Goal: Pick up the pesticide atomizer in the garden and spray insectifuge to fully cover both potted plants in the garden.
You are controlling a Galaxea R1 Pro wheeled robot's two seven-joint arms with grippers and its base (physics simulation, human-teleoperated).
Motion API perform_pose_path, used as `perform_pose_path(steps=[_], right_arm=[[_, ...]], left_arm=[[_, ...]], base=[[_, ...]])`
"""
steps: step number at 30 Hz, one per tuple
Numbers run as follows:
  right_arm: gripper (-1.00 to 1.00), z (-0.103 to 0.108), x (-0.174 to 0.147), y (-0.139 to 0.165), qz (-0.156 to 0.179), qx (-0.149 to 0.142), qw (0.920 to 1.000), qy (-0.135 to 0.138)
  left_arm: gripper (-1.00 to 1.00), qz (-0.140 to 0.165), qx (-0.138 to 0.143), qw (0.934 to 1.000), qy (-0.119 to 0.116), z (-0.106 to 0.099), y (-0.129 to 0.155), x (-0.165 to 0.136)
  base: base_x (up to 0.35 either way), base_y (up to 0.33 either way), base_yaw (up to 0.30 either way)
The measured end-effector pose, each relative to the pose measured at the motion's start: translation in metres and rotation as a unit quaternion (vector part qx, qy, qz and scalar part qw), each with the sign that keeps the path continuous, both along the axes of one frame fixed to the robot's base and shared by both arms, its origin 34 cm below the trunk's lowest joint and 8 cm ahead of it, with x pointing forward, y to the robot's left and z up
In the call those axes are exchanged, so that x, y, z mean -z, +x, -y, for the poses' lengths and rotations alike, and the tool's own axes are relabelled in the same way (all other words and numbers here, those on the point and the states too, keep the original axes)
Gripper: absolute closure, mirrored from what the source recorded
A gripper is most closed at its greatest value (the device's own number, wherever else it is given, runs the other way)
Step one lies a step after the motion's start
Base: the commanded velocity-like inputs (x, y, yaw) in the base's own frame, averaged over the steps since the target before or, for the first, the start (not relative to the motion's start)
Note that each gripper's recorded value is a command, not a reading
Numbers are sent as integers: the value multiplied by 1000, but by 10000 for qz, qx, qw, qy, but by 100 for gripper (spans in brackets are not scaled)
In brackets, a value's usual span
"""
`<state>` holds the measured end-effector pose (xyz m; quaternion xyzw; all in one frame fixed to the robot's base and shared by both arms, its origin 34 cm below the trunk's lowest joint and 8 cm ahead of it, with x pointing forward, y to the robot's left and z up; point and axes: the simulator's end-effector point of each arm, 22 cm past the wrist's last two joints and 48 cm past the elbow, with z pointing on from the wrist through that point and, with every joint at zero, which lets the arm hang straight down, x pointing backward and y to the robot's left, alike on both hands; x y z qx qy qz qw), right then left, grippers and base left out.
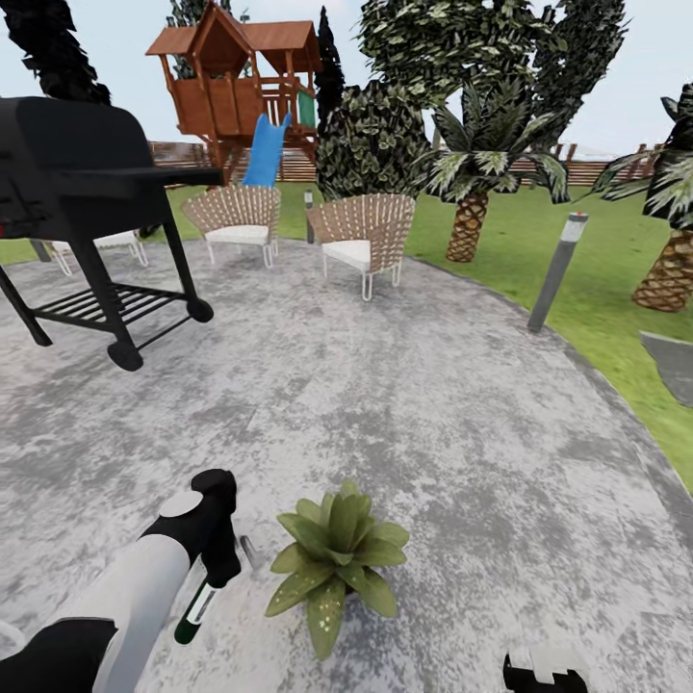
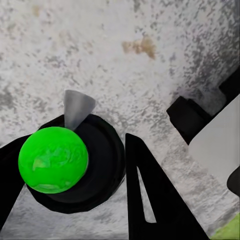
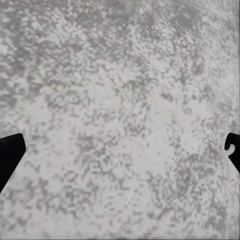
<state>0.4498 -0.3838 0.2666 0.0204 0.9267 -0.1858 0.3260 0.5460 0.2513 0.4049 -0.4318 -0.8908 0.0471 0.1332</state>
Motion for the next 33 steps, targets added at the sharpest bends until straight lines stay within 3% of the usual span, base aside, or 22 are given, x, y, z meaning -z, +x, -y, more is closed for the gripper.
perform_pose_path(steps=[8,12,17,22,26,33], right_arm=[[-100,0,1,-1,-10,0,10000,-3],[-100,0,1,-1,-16,1,10000,-2],[-100,0,1,-1,-17,2,10000,-3],[-100,0,1,-1,-21,-8,10000,-11],[-100,0,2,-1,-31,-26,10000,-10],[-100,0,1,-1,-30,-31,10000,-6]], left_arm=[[100,-69,46,10000,40,-2,-10,10],[100,-114,72,9998,166,-11,-29,27],[100,-35,24,9997,225,-20,-25,27],[100,-51,37,9994,336,-40,-24,24],[100,-122,261,9991,300,-61,-32,28],[100,-17,340,9993,133,-43,-22,24]], base=[[12,27,-267],[0,0,-62],[0,0,-4],[0,0,0],[0,0,0],[104,95,0]])
